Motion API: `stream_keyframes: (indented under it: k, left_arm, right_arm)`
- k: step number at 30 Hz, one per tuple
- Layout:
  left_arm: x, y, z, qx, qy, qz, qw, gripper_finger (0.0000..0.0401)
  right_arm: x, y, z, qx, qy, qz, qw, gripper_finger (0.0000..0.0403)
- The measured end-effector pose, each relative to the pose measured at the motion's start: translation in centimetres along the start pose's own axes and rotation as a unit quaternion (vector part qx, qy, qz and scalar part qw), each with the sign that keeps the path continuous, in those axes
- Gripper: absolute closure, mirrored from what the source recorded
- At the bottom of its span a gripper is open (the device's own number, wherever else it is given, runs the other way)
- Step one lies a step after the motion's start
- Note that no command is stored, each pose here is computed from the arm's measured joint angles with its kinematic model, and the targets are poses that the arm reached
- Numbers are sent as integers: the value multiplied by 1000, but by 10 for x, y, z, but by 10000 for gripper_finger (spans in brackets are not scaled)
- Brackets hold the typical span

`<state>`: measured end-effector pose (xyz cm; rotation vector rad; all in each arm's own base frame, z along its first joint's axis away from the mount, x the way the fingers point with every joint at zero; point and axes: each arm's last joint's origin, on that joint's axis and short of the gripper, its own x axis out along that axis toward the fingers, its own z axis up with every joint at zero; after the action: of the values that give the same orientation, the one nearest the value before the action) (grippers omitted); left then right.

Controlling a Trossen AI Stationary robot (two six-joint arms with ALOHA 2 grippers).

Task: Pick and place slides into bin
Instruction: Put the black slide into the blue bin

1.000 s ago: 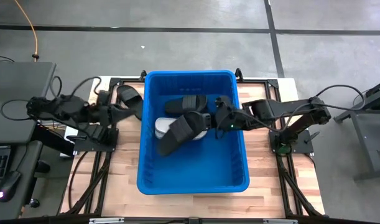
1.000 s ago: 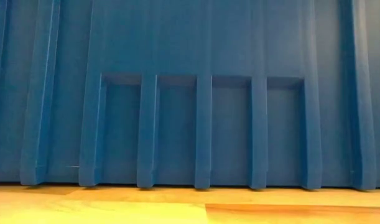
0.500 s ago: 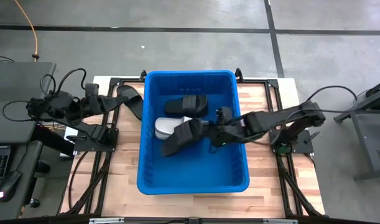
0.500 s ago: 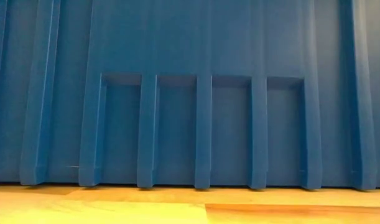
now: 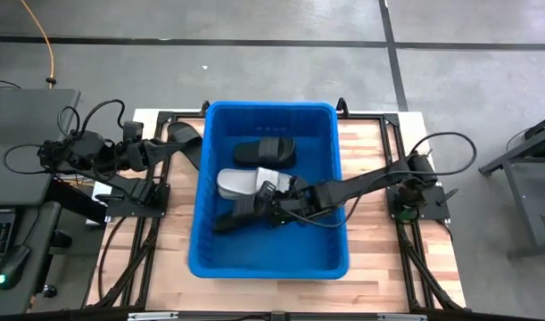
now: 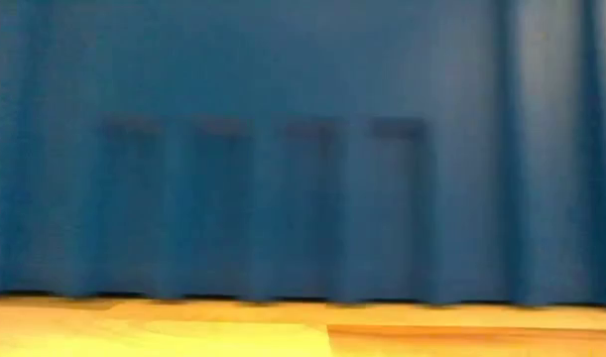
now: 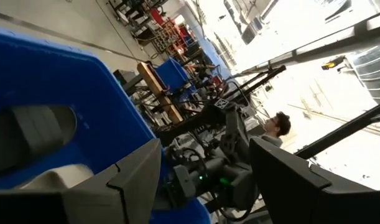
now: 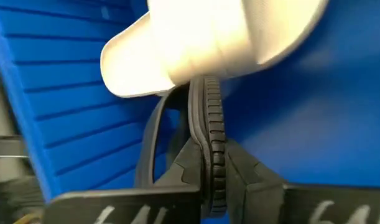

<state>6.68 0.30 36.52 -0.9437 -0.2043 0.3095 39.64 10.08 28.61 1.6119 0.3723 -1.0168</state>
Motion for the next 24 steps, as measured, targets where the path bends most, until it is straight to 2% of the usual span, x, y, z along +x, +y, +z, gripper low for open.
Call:
stream_keyframes:
  k: [2,5,9,12,18,20,24]
  left_arm:
    - [0,0,0,0,0,0,1000,167]
    - [0,0,0,1,3,-2,1000,167]
    - [0,0,0,3,8,-6,1000,167]
    - [0,0,-1,8,11,-8,1000,167]
    - [0,0,-1,12,10,-8,1000,167]
    - [0,0,-1,19,10,-8,1000,167]
    - [0,0,-1,22,10,-7,1000,167]
  right_arm:
    - [1,0,-6,20,6,17,1000,400]
    - [-6,-4,-12,20,18,12,1000,400]
    - [-20,-3,-18,12,-12,71,997,400]
    - [-25,-1,-21,22,-8,91,996,400]
    - [-32,-18,-32,61,-2,60,996,400]
    - [-34,-21,-36,53,6,57,997,400]
    - [-38,-32,-41,25,34,7,999,400]
